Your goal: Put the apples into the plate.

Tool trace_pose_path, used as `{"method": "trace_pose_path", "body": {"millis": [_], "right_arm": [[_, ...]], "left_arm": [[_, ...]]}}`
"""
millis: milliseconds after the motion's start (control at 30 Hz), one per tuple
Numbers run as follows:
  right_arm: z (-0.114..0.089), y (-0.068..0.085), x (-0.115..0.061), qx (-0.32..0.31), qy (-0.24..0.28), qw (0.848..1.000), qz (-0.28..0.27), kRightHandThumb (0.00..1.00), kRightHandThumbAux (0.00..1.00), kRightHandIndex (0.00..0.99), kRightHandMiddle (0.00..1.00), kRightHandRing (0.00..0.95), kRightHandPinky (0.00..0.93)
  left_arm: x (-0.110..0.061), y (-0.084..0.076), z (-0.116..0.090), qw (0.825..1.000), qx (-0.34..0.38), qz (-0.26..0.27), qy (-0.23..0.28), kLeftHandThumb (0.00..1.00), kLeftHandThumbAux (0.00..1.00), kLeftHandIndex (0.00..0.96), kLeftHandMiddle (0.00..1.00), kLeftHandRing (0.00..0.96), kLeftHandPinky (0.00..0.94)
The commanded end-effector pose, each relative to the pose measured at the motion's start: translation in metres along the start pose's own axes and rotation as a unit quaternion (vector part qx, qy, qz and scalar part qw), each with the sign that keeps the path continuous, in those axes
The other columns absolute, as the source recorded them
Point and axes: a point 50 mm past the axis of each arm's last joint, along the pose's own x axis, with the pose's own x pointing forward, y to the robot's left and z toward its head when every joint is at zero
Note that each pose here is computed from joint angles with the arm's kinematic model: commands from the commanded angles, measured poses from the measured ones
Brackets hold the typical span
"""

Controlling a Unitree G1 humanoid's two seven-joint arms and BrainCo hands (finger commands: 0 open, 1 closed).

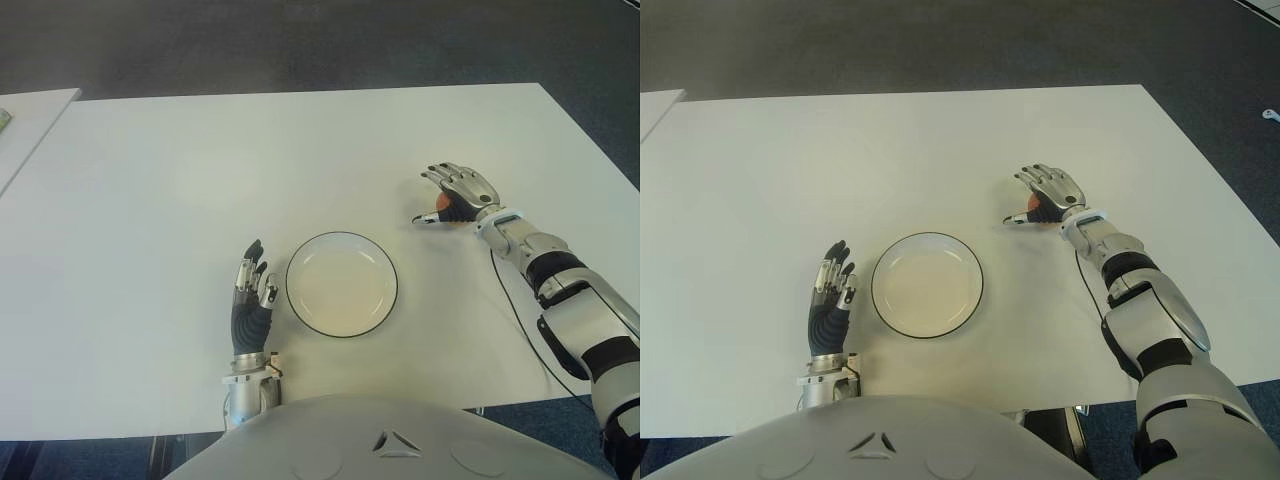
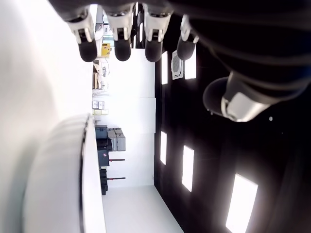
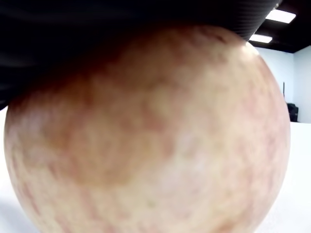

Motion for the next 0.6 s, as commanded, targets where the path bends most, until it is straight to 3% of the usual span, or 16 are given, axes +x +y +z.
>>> {"method": "trace_pose_path", "body": {"millis": [33,600], "right_arm": [[0.010,0.038,-0.017,0.013,-0.004,0.997,0.075,0.240,0.262,0.000,0.000,0.000,0.000],[0.001,0.048,-0.027,0.003,0.012,0.995,0.104,0.255,0.276,0.000,0.000,0.000,0.000]], "left_arm": [[-0.007,0.004,-0.010,0.999,0.015,-0.008,0.040,0.000,0.450,0.000,0.000,0.000,0.000],[-0.006,0.004,-0.005,0.999,0.017,-0.003,0.037,0.000,0.446,0.000,0.000,0.000,0.000]]}}
